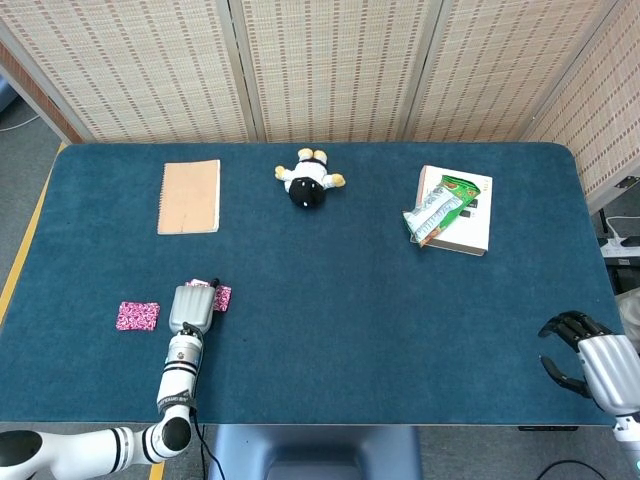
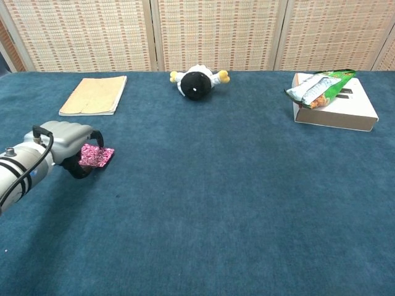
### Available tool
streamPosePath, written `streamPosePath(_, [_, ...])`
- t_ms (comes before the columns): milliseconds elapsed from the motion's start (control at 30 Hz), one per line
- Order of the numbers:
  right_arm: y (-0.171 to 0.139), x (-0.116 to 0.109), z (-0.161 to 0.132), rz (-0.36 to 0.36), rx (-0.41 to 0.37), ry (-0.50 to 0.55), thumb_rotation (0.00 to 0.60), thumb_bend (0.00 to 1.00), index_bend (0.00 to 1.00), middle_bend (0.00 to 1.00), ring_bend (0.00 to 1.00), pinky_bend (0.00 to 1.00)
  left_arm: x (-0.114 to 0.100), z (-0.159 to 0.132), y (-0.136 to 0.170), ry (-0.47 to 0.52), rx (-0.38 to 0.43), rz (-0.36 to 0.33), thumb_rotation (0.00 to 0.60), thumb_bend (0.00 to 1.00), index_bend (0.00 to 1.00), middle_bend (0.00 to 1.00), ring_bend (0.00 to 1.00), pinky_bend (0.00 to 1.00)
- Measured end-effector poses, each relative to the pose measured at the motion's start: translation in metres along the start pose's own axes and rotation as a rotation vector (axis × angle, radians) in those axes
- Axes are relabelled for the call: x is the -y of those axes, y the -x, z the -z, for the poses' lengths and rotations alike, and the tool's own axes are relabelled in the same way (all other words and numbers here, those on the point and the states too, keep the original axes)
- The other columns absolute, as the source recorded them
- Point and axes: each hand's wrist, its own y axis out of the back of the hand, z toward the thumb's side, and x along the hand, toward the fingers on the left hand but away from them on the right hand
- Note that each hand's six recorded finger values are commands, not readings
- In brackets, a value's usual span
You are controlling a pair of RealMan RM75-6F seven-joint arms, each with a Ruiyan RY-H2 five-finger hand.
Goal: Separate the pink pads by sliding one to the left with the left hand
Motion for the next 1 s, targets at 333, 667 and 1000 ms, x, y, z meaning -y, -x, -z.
streamPosePath(333, [0.0003, 0.0004, 0.0, -0.004, 0.001, -0.001, 0.6, 0.23, 0.45, 0.37, 0.25, 0.49, -0.0008, -0.0025, -0.0027, -0.011, -0.001, -0.004, 0.6, 0.41, 0.23, 1.0, 1.0, 1.0])
streamPosePath(667, [0.0, 0.0003, 0.0001, -0.006, 0.001, -0.001, 0.6, 0.23, 0.45, 0.37, 0.25, 0.49, 0.0031, 0.0002, -0.006, -0.037, -0.02, 0.003, 0.6, 0.41, 0.23, 1.0, 1.0, 1.0])
streamPosePath(1000, [-0.0001, 0.0013, -0.0006, -0.011, -0.002, -0.003, 0.6, 0.23, 0.45, 0.37, 0.25, 0.49, 0.0026, 0.0039, -0.0046, -0.028, -0.032, -0.018, 0.6, 0.41, 0.35, 1.0, 1.0, 1.0])
